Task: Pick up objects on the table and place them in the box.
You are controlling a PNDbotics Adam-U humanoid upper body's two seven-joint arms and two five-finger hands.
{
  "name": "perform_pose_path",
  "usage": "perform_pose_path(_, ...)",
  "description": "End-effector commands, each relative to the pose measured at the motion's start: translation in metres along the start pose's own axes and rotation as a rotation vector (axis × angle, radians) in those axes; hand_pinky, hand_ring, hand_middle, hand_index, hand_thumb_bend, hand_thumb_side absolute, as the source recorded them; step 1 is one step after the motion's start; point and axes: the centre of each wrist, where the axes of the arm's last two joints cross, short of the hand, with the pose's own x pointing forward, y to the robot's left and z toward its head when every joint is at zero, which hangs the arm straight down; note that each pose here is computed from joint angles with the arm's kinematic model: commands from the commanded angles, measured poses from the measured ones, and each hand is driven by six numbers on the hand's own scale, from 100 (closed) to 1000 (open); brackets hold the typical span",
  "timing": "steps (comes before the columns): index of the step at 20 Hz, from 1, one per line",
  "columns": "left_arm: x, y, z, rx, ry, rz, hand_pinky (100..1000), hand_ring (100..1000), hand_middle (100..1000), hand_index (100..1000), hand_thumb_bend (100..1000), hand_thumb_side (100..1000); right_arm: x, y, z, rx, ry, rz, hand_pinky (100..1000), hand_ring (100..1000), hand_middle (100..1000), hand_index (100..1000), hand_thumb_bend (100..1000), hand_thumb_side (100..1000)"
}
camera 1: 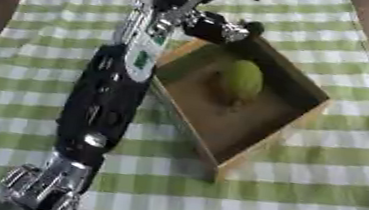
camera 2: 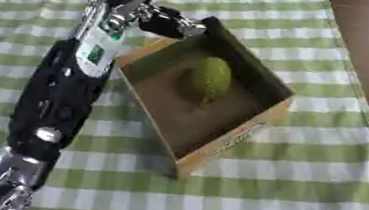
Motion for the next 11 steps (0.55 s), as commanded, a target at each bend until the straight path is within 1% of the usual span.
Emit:
perform_pose_path(1,-0.006,0.018,0.003,0.042,0.027,-0.014,658,759,674,743,180,100,0.012,-0.002,-0.008,0.010,-0.058,0.019,838,850,620,750,100,615)
perform_pose_path(2,-0.007,0.021,0.006,0.053,0.041,-0.007,690,793,700,777,100,100,0.012,-0.002,-0.007,0.008,-0.060,0.021,838,850,620,750,100,615)
perform_pose_path(4,-0.012,0.030,0.013,0.092,0.069,0.004,719,814,718,793,100,100,0.011,-0.003,-0.007,0.007,-0.061,0.023,838,850,620,750,100,615)
perform_pose_path(5,-0.016,0.037,0.017,0.115,0.075,0.013,755,837,738,804,100,177,0.011,-0.004,-0.006,0.008,-0.062,0.026,837,850,620,750,100,613)
perform_pose_path(6,-0.020,0.044,0.021,0.137,0.083,0.020,763,844,742,805,100,207,0.011,-0.005,-0.007,0.006,-0.066,0.030,837,849,620,750,100,613)
perform_pose_path(7,-0.026,0.052,0.027,0.163,0.107,0.032,784,869,753,814,100,278,0.012,-0.007,-0.008,0.004,-0.077,0.036,834,846,620,749,100,612)
perform_pose_path(8,-0.032,0.058,0.035,0.186,0.139,0.048,804,900,766,818,100,363,0.014,-0.008,-0.009,0.001,-0.088,0.040,832,843,619,748,100,614)
perform_pose_path(9,-0.038,0.065,0.044,0.214,0.174,0.069,814,915,777,823,100,416,0.015,-0.008,-0.011,0.000,-0.099,0.041,831,841,619,747,100,614)
perform_pose_path(10,-0.043,0.071,0.051,0.246,0.205,0.094,819,922,779,823,100,437,0.016,-0.008,-0.012,0.000,-0.110,0.039,831,841,619,747,100,615)
perform_pose_path(11,-0.048,0.078,0.060,0.285,0.241,0.120,832,939,785,825,100,503,0.017,-0.007,-0.013,0.004,-0.122,0.036,829,838,619,747,100,615)
